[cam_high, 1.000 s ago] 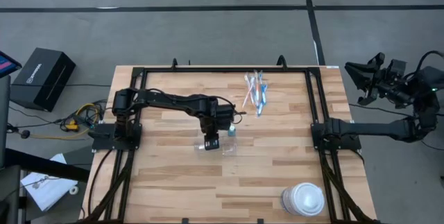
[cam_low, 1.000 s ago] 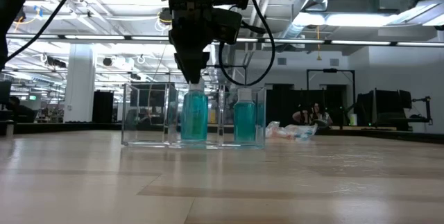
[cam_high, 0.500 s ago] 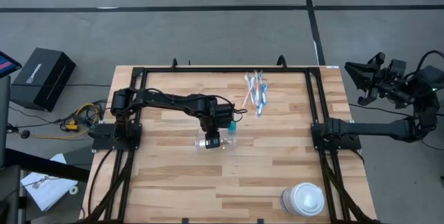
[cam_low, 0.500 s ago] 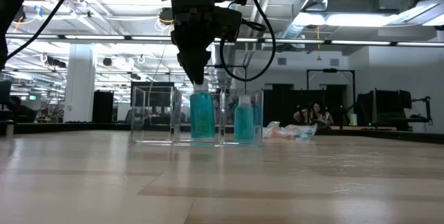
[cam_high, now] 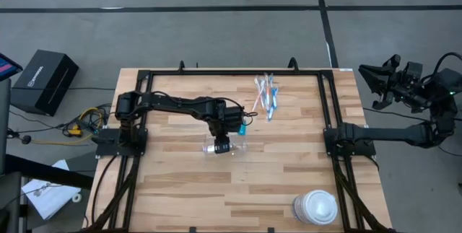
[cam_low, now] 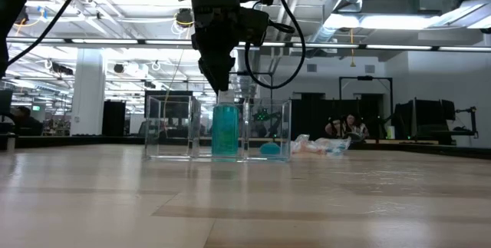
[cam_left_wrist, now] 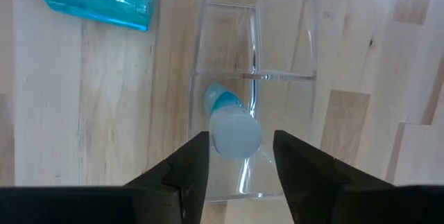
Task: Pick & Place toothbrushing station
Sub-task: Put the blue mouthwash into the transparent organizer
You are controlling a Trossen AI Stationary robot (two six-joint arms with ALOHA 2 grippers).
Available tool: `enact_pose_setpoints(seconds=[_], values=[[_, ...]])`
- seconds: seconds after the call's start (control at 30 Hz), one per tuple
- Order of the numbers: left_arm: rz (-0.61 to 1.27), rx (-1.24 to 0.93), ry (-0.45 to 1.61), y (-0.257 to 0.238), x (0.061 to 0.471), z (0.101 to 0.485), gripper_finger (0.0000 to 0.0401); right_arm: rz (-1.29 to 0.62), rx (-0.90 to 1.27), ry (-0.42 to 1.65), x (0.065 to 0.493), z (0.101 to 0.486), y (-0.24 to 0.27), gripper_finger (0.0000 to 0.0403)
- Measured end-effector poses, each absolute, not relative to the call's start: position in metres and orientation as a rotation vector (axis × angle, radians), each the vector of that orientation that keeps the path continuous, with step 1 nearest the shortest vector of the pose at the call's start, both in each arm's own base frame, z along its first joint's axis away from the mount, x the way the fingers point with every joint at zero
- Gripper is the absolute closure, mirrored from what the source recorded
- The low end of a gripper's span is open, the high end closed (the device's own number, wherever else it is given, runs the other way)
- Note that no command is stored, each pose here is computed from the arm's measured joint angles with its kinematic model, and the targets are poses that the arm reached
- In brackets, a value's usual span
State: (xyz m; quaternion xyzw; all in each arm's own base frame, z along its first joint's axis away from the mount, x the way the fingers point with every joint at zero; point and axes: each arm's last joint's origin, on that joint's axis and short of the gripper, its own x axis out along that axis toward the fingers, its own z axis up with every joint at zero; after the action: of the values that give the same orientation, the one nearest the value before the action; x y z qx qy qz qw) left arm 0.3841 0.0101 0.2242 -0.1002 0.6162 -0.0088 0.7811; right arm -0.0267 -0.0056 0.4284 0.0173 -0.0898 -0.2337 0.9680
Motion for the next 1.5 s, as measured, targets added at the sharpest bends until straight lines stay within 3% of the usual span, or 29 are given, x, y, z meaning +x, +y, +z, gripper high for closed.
enact_pose_setpoints(seconds=[0.43,0.7,0.93,1.17,1.33,1.5], values=[[0.008,-0.269,1.294,0.021,0.373,0.246,0.0249,-0.470,0.034,-0.213,-0.027,0.431,-0.005,0.0356],[0.152,-0.291,1.199,0.056,0.351,0.279,0.0249,-0.481,0.086,-0.194,-0.020,0.432,-0.007,0.0356],[0.314,-0.418,0.882,0.097,0.331,0.328,0.0249,-0.593,0.274,-0.009,0.051,0.429,-0.020,0.0356],[0.414,-0.367,0.558,0.121,0.303,0.381,0.0249,-0.660,0.531,0.127,0.128,0.420,-0.031,0.0356],[0.452,-0.373,0.503,0.135,0.277,0.394,0.0249,-0.752,0.564,0.309,0.177,0.423,-0.043,0.0356],[0.420,-0.397,0.538,0.143,0.267,0.383,0.0249,-0.805,0.556,0.530,0.230,0.419,-0.065,0.0356]])
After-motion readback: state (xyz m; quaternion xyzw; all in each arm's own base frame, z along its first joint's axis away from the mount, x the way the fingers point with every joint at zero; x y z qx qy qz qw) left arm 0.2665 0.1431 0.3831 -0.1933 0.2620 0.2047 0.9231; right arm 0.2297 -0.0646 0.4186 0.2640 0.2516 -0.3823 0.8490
